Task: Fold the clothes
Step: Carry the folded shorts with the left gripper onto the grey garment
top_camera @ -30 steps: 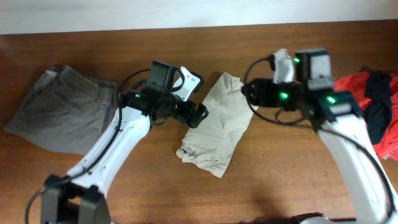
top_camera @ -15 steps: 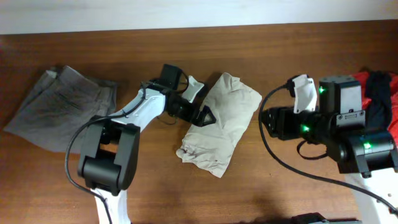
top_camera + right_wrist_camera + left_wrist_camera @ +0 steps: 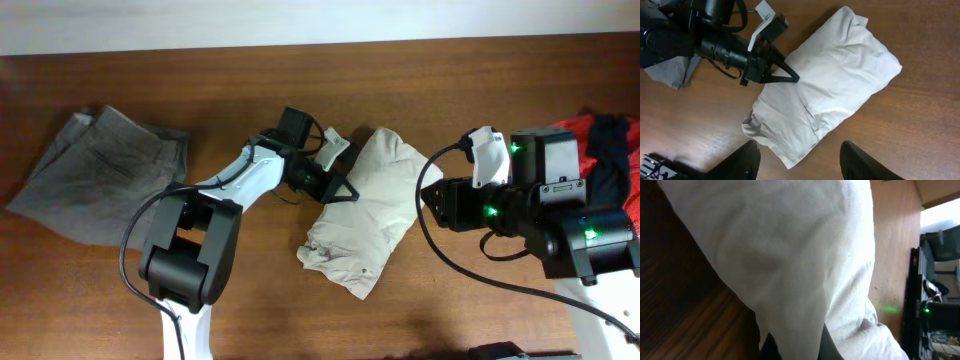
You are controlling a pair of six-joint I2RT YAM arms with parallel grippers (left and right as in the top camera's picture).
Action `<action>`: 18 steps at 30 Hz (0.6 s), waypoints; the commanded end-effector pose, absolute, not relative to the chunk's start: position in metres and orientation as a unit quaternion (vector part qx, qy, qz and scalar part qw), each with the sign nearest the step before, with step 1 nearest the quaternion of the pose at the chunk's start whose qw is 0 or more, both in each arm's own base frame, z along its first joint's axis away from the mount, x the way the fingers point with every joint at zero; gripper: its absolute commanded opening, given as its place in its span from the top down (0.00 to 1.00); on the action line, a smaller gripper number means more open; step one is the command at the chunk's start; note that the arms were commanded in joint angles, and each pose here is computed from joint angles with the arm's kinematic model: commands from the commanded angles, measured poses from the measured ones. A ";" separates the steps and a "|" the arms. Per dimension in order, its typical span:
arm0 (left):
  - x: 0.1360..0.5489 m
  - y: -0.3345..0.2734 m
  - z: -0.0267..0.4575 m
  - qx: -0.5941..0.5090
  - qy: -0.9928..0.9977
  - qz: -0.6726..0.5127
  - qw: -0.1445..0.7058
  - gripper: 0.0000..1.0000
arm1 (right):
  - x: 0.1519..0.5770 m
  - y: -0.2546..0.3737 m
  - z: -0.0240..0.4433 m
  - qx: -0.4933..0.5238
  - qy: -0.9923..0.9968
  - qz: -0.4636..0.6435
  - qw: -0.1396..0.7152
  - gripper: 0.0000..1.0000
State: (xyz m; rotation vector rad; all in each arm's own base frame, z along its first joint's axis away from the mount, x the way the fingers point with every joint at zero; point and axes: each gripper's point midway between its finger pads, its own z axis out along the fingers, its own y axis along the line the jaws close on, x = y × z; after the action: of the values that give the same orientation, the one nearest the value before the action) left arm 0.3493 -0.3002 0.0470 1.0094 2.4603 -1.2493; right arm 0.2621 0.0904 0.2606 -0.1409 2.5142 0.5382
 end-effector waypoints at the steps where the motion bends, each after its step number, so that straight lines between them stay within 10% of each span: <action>1: 0.349 -0.307 0.060 0.352 0.809 -0.459 0.107 1.00 | 0.261 0.088 0.265 -0.055 0.937 0.192 0.288 0.45; 18: 0.465 -0.169 0.169 0.151 0.823 -0.495 0.234 1.00 | 0.258 0.085 0.261 -0.052 0.941 0.186 0.278 0.46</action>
State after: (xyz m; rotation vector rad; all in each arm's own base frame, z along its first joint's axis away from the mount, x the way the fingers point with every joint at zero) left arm 0.4502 -0.1952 0.1156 0.4949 2.3411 -1.3879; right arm 0.2574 0.0879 0.2563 -0.1304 2.5435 0.5246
